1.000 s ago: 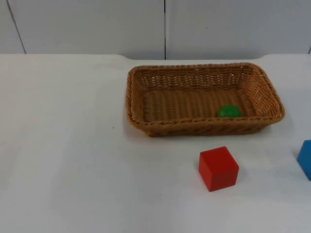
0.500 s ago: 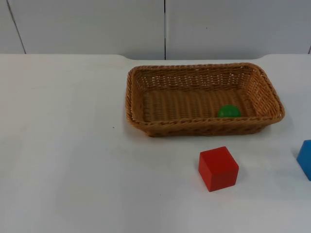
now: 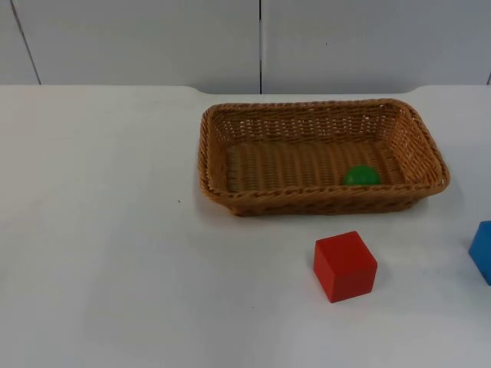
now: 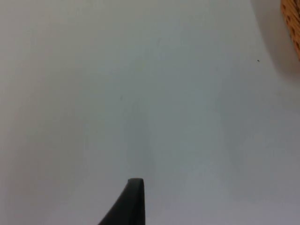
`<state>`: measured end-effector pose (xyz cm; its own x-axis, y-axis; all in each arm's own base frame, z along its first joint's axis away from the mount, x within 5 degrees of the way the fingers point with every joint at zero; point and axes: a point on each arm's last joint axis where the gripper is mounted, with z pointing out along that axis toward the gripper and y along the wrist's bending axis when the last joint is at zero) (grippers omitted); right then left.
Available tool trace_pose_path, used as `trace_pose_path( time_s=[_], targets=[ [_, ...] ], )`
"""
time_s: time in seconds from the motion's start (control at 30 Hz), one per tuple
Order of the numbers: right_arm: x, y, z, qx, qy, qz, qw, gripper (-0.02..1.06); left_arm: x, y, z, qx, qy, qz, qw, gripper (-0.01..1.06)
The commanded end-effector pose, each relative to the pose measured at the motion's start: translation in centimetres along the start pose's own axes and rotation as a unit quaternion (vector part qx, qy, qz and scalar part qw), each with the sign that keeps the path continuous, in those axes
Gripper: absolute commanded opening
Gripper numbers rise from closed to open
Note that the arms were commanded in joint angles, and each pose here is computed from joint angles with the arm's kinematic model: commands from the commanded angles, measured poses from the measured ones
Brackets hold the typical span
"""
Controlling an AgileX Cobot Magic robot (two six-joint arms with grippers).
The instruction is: Place all geometric objects except the red cube into the basket.
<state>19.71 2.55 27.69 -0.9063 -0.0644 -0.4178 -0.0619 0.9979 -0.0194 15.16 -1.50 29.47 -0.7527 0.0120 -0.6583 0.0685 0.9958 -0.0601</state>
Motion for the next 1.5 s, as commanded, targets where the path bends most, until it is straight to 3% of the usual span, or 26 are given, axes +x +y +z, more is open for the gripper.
trace_pose_path(
  time_s=[0.0, 0.1, 0.37, 0.67, 0.9, 1.0, 1.03, 1.07, 1.2, 1.23, 1.27, 1.37, 1.47],
  targets=[
    [-1.3, 0.1, 1.5, 0.001, 0.009, 0.001, 1.0, 1.01, 0.0, 0.0, -0.1, 0.001, -0.006, -0.004, 1.0, 1.05],
    [-3.0, 0.4, 5.5, 0.002, 0.036, -0.005, 0.9993, 1.01, 0.0, 0.0, -0.1, 0.0, -0.005, -0.004, 1.0, 1.05],
    [-3.8, 0.8, 12.0, 0.005, 0.069, -0.026, 0.9973, 1.01, 0.0, 0.0, -0.1, 0.001, -0.006, -0.005, 1.0, 1.05],
    [-4.5, 2.6, 16.1, -0.008, 0.028, -0.04, 0.9988, 1.01, -0.2, 0.0, -0.1, 0.002, -0.015, -0.006, 1.0, 1.05],
    [-3.8, 3.2, 19.2, 0.007, 0.045, -0.033, 0.9984, 0.96, -0.2, 0.0, -0.1, 0.002, -0.016, -0.006, 1.0, 1.05],
    [-3.5, 3.3, 20.0, 0.006, 0.051, -0.029, 0.9983, 0.81, -0.2, 0.0, -0.1, 0.002, -0.016, -0.006, 1.0, 1.05],
    [-3.5, 3.3, 20.0, 0.006, 0.051, -0.029, 0.9983, 0.81, -0.2, 0.0, -0.1, 0.002, -0.016, -0.006, 1.0, 1.05],
    [-3.5, 3.3, 20.0, 0.006, 0.051, -0.024, 0.9984, 0.72, -0.2, 0.0, -0.1, 0.002, -0.016, -0.006, 1.0, 1.05],
    [-3.6, 3.2, 19.3, 0.01, 0.051, -0.02, 0.9985, 0.15, -0.2, 0.0, -0.1, 0.002, -0.016, -0.006, 1.0, 1.05],
    [-3.6, 3.2, 19.3, 0.01, 0.051, -0.02, 0.9985, 0.15, -0.2, 0.0, -0.1, 0.002, -0.016, -0.006, 1.0, 1.05],
    [-3.8, 3.1, 18.7, 0.011, 0.047, -0.019, 0.9987, 0.0, -0.2, 0.0, -0.1, 0.002, -0.016, -0.006, 1.0, 1.05],
    [-4.4, 3.0, 16.5, 0.012, 0.026, -0.018, 0.9994, 0.0, -0.2, 0.0, -0.1, 0.002, -0.016, -0.006, 1.0, 1.05],
    [-5.4, 2.6, 11.8, 0.011, -0.03, -0.01, 0.9994, 0.0, -0.2, 0.0, -0.1, 0.002, -0.016, -0.006, 1.0, 1.05]
  ],
)
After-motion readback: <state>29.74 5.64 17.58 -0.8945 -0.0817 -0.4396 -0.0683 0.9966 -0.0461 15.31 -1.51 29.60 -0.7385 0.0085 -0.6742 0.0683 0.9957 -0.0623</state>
